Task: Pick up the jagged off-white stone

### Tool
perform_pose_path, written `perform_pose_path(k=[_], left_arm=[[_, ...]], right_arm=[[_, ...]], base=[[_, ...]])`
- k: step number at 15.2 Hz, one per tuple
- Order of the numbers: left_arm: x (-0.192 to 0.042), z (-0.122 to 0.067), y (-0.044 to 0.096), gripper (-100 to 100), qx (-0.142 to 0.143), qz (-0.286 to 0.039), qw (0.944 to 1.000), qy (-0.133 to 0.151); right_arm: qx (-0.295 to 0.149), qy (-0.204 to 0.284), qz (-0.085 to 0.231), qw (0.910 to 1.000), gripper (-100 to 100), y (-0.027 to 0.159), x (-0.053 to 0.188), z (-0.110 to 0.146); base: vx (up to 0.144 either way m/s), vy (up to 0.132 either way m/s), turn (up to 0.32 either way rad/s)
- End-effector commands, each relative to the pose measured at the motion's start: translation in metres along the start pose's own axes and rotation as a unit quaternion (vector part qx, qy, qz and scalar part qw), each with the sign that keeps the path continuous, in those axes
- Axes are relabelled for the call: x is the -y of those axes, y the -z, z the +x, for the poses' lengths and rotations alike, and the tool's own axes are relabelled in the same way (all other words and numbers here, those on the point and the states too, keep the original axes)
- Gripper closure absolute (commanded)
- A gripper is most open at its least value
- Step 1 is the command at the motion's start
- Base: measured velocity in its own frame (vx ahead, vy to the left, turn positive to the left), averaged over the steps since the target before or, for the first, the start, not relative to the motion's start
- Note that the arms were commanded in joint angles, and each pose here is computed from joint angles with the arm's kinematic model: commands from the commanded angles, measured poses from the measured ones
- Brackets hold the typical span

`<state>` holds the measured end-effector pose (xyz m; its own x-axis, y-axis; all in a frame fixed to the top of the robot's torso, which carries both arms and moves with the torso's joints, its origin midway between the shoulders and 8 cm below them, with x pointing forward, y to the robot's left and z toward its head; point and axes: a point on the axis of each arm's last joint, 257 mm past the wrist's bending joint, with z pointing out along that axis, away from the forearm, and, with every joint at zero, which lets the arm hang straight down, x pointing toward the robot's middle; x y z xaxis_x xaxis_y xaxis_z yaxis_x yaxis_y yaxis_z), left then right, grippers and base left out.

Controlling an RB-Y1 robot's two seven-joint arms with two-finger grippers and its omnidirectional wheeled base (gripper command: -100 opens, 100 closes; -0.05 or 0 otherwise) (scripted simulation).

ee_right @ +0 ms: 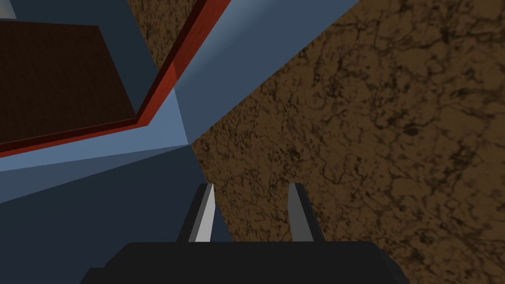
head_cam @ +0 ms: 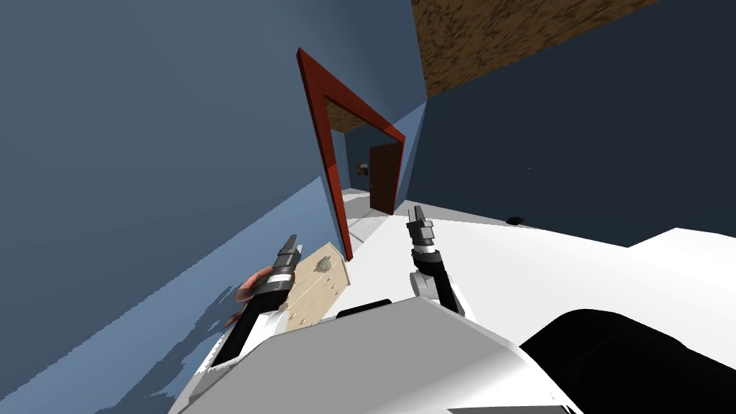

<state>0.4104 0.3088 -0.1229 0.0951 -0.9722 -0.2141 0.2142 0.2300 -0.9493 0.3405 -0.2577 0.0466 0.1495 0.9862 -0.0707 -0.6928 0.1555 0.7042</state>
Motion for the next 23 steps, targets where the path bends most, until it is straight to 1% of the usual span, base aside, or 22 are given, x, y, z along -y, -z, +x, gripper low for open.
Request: perform_pose_path(k=[1, 2, 3, 4, 5, 6, 7, 8, 10, 11, 12, 13, 14, 15, 16, 17, 18, 19, 20, 21, 22, 23], left_arm=[[-0.03, -0.004, 0.003, -100, -0.006, -0.042, 0.9989, -0.017], [-0.034, -0.003, 0.003, -100, -0.006, -0.049, 0.9986, -0.017], [-0.054, -0.005, 0.005, -100, -0.011, -0.076, 0.9966, -0.029], [-0.057, -0.004, 0.005, -100, -0.011, -0.083, 0.9961, -0.029], [-0.077, -0.006, 0.008, -100, -0.016, -0.108, 0.9933, -0.04], [-0.081, -0.005, 0.009, -100, -0.017, -0.116, 0.9923, -0.04], [-0.082, -0.005, 0.009, -100, -0.017, -0.117, 0.9922, -0.04], [-0.102, -0.007, 0.013, -100, -0.022, -0.145, 0.9879, -0.051], [-0.106, -0.006, 0.014, -100, -0.023, -0.152, 0.9867, -0.051], [-0.127, -0.008, 0.019, -100, -0.028, -0.18, 0.9813, -0.062], [-0.13, -0.008, 0.021, -100, -0.029, -0.188, 0.9798, -0.062], [-0.13, -0.008, 0.021, -100, -0.029, -0.188, 0.9798, -0.062], [-0.151, -0.009, 0.028, -100, -0.035, -0.217, 0.9729, -0.072], [-0.155, -0.009, 0.029, -100, -0.036, -0.224, 0.9713, -0.072], [-0.173, -0.011, 0.036, -100, -0.042, -0.248, 0.9643, -0.081], [-0.177, -0.01, 0.038, -100, -0.043, -0.257, 0.9619, -0.081], [-0.179, -0.01, 0.039, -100, -0.044, -0.26, 0.9613, -0.081], [-0.197, -0.012, 0.047, -100, -0.05, -0.285, 0.9532, -0.09], [-0.201, -0.012, 0.05, -100, -0.052, -0.294, 0.9501, -0.089], [-0.202, -0.012, 0.051, -100, -0.052, -0.295, 0.9498, -0.089], [-0.221, -0.013, 0.061, -100, -0.06, -0.324, 0.9393, -0.097], [-0.224, -0.012, 0.063, -100, -0.061, -0.33, 0.9371, -0.096]], right_arm=[[0.0, 0.0, 0.0, 1.0, 0, 0.0, 0.0, 0.0], [0.0, 0.0, 0.0, 1.0, 0, 0.0, 0.0, 0.0], [0.0, 0.0, 0.0, 1.0, 0, 0.0, 0.0, 0.0], [0.0, 0.0, 0.0, 1.0, 0, 0.0, 0.0, 0.0], [0.0, 0.0, 0.0, 1.0, 0, 0.0, 0.0, 0.0], [0.0, 0.0, 0.0, 1.0, 0, 0.0, 0.0, 0.0], [0.0, 0.0, 0.0, 1.0, 0, 0.0, 0.0, 0.0], [0.0, 0.0, 0.0, 1.0, 0, 0.0, 0.0, 0.0], [0.0, 0.0, 0.0, 1.0, 0, 0.0, 0.0, 0.0], [0.0, 0.0, 0.0, 1.0, 0, 0.0, 0.0, 0.0], [0.0, 0.0, 0.0, 1.0, 0, 0.0, 0.0, 0.0], [0.0, 0.0, 0.0, 1.0, 0, 0.0, 0.0, 0.0], [0.0, 0.0, 0.0, 1.0, 0, 0.0, 0.0, 0.0], [0.0, 0.0, 0.0, 1.0, 0, 0.0, 0.0, 0.0], [0.0, 0.0, 0.0, 1.0, 0, 0.0, 0.0, 0.0], [0.0, 0.0, 0.0, 1.0, 0, 0.0, 0.0, 0.0], [0.0, 0.0, 0.0, 1.0, 0, 0.0, 0.0, 0.0], [0.0, 0.0, 0.0, 1.0, 0, 0.0, 0.0, 0.0], [0.0, 0.0, 0.0, 1.0, 0, 0.0, 0.0, 0.0], [0.0, 0.0, 0.0, 1.0, 0, 0.0, 0.0, 0.0], [0.0, 0.0, 0.0, 1.0, 0, 0.0, 0.0, 0.0], [0.0, 0.0, 0.0, 1.0, 0, 0.0, 0.0, 0.0]], base=[[0.059, -0.008, -0.104], [0.052, -0.006, -0.085], [0.053, -0.005, -0.129], [0.055, -0.002, -0.094], [0.066, -0.001, -0.095], [0.063, -0.004, -0.081], [0.041, -0.004, -0.028], [0.037, -0.001, -0.1], [0.032, 0.002, -0.06], [0.041, -0.006, -0.076], [0.049, -0.006, -0.102], [0.038, 0.0, -0.039], [0.043, 0.0, -0.09], [0.048, 0.001, -0.099], [0.055, 0.003, -0.113], [0.055, 0.002, -0.09], [0.04, 0.005, -0.029], [0.045, 0.002, -0.094], [0.049, 0.002, -0.105], [0.034, 0.007, -0.034], [0.039, 0.01, -0.088], [0.043, 0.01, -0.094]])
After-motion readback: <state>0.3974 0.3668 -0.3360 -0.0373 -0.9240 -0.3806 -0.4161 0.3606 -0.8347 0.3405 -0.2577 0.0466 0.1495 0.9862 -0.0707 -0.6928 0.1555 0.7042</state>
